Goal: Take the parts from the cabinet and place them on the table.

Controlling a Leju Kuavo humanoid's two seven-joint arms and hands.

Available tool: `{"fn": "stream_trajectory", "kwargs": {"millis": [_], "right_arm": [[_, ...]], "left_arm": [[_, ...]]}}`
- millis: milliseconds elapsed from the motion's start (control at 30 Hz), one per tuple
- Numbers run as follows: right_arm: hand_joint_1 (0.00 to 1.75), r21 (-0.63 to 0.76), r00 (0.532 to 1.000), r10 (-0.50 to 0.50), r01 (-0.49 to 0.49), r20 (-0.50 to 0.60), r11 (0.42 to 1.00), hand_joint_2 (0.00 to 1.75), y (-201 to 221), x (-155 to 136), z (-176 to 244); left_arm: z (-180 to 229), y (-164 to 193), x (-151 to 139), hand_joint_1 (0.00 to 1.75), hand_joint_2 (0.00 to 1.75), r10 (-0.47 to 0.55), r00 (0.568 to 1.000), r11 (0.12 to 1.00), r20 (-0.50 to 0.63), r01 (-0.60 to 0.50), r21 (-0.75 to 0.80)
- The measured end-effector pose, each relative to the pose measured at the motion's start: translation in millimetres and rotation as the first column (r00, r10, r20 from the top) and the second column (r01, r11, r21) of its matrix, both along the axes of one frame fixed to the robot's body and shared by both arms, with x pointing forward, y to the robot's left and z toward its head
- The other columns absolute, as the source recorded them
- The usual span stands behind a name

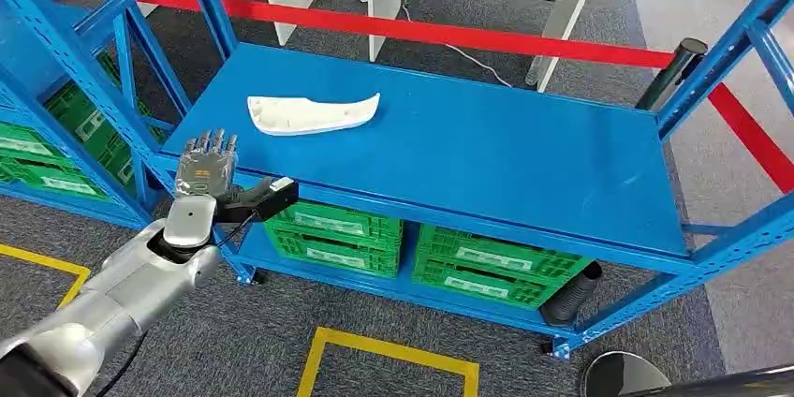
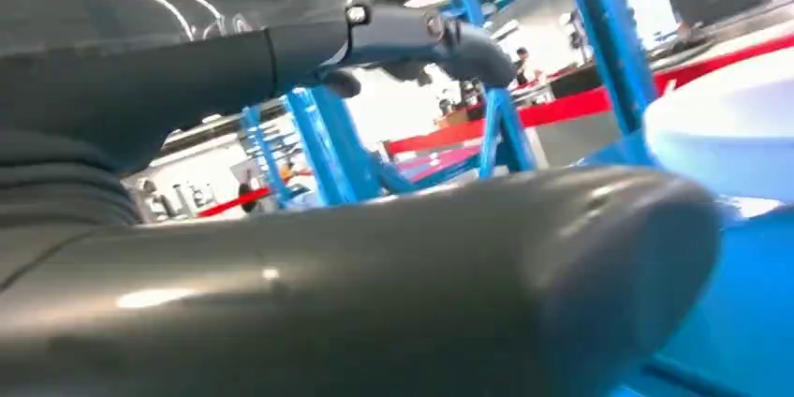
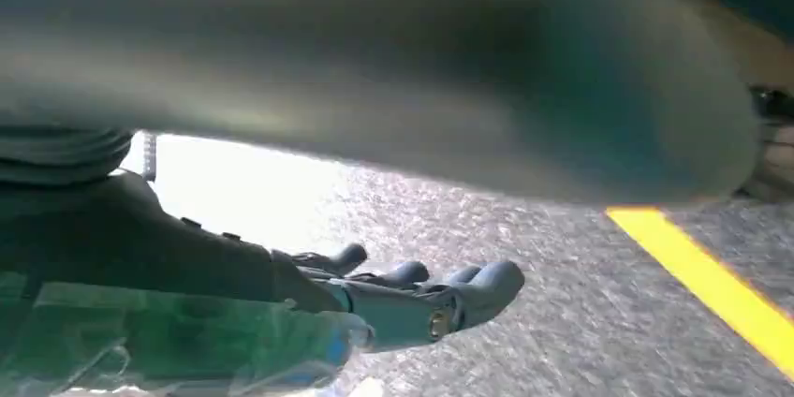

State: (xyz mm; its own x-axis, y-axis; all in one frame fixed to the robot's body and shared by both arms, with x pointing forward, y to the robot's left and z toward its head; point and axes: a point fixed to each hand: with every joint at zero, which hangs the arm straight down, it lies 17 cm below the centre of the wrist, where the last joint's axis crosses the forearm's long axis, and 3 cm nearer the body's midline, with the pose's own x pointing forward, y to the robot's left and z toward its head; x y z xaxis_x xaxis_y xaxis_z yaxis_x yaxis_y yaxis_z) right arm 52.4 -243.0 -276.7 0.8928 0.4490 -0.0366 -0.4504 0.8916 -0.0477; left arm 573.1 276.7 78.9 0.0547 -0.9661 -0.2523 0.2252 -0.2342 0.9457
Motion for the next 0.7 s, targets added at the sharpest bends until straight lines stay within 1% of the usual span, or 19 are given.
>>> {"fn": "stream_trajectory", "kwargs": {"millis": [200, 367, 433, 700], "right_arm": [[0.00, 0.002, 1.000, 0.002, -0.002, -0.004, 1.000, 0.00, 0, -3, 0], [0.00, 0.000, 1.000, 0.007, -0.007, 0.002, 1.000, 0.00, -1, 1, 0], [0.00, 0.002, 1.000, 0.009, -0.009, -0.002, 1.000, 0.00, 0, -2, 0], [0.00, 0.000, 1.000, 0.016, -0.016, 0.002, 1.000, 0.00, -1, -1, 0]], "left_arm": [[-1, -8, -1, 0.00, 0.00, -0.038, 0.999, 0.999, 0.011, 0.038, 0.009], [3, -23, 0, 0.00, 0.00, -0.087, 0.996, 0.996, 0.029, 0.087, -0.008], [5, -28, 0, 0.00, 0.00, -0.101, 0.994, 0.995, 0.034, 0.102, -0.014], [12, -46, 2, 0.00, 0.00, -0.147, 0.988, 0.988, 0.057, 0.148, -0.030]]}}
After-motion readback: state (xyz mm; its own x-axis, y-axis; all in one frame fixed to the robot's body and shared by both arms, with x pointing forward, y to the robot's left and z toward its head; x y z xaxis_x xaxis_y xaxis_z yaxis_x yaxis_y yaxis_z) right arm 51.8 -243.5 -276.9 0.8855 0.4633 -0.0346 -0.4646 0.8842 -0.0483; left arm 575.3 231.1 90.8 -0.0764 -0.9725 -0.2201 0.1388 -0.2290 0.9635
